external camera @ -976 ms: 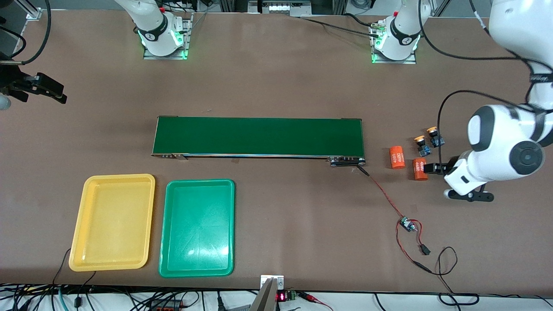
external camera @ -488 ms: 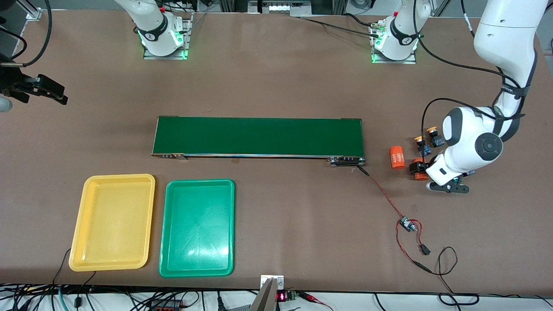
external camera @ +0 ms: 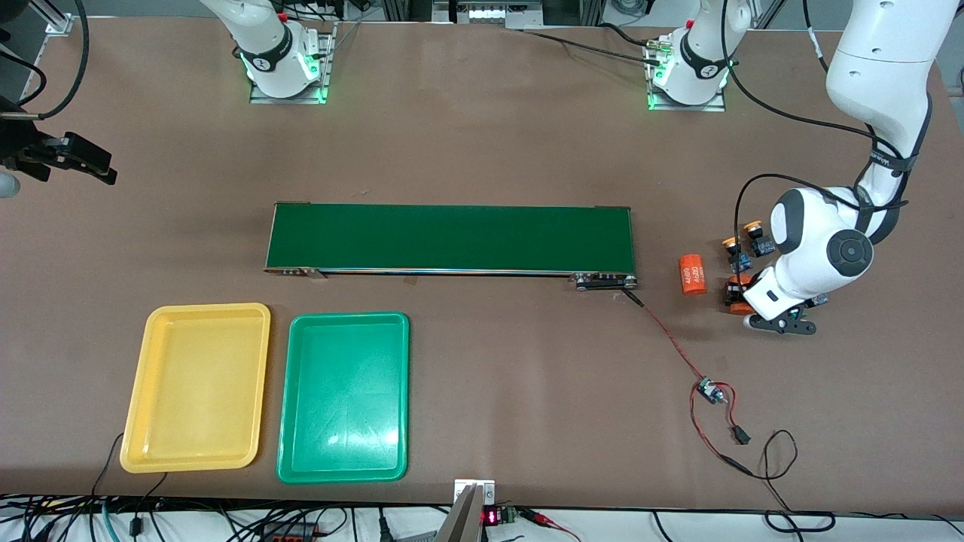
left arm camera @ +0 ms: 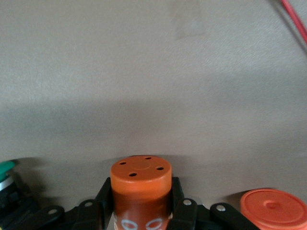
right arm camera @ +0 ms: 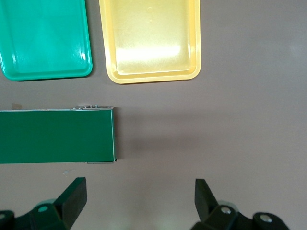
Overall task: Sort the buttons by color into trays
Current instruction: 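Close the left gripper on the orange cylinder and lift it, then carry the orange cylinder onto the conveyor belt and open the left gripper, then move the left gripper back and grasp a green-cap button, then carry the green-cap button onto the belt and release it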
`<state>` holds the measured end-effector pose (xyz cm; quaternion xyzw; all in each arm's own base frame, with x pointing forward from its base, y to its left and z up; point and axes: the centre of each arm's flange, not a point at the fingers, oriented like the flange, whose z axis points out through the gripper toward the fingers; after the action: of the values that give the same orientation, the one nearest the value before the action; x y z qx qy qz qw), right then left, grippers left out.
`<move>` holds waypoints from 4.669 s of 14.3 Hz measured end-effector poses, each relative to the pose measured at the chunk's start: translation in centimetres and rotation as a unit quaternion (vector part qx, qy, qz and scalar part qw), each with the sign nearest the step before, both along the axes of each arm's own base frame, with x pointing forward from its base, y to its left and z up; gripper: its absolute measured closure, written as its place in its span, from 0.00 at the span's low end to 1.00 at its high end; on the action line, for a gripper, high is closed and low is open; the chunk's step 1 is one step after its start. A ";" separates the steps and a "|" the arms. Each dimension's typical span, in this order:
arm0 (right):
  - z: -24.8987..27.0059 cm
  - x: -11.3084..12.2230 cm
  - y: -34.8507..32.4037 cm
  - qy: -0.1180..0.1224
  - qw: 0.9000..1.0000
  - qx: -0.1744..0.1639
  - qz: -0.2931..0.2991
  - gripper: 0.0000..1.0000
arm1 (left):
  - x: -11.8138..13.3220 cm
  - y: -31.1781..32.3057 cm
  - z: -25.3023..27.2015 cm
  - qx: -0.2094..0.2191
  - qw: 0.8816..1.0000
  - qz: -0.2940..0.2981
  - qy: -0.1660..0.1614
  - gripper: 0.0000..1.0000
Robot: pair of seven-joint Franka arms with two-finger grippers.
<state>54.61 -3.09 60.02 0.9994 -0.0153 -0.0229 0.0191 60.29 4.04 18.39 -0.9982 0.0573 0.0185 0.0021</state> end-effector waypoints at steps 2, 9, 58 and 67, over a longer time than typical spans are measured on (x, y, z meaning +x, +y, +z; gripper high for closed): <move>0.0 0.0 0.0 0.000 1.000 0.000 0.000 0.00 | 1.2 -0.9 2.7 -0.001 1.000 -0.008 0.010 0.50; -0.2 0.1 0.0 0.002 1.000 0.000 0.000 0.00 | 1.0 -15.6 15.6 -0.031 0.976 -0.141 0.162 0.50; -0.1 1.4 1.1 -0.030 0.999 0.017 0.008 0.00 | 5.4 9.8 3.2 0.029 0.981 0.165 0.098 0.00; -0.1 1.4 1.1 -0.029 0.999 0.017 0.008 0.00 | 2.9 10.7 -0.9 0.014 0.980 0.166 0.111 0.66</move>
<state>55.98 -1.99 59.87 1.0000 -0.0077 0.0056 0.0021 63.21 14.70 17.47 -0.9855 -0.1091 0.1300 0.0063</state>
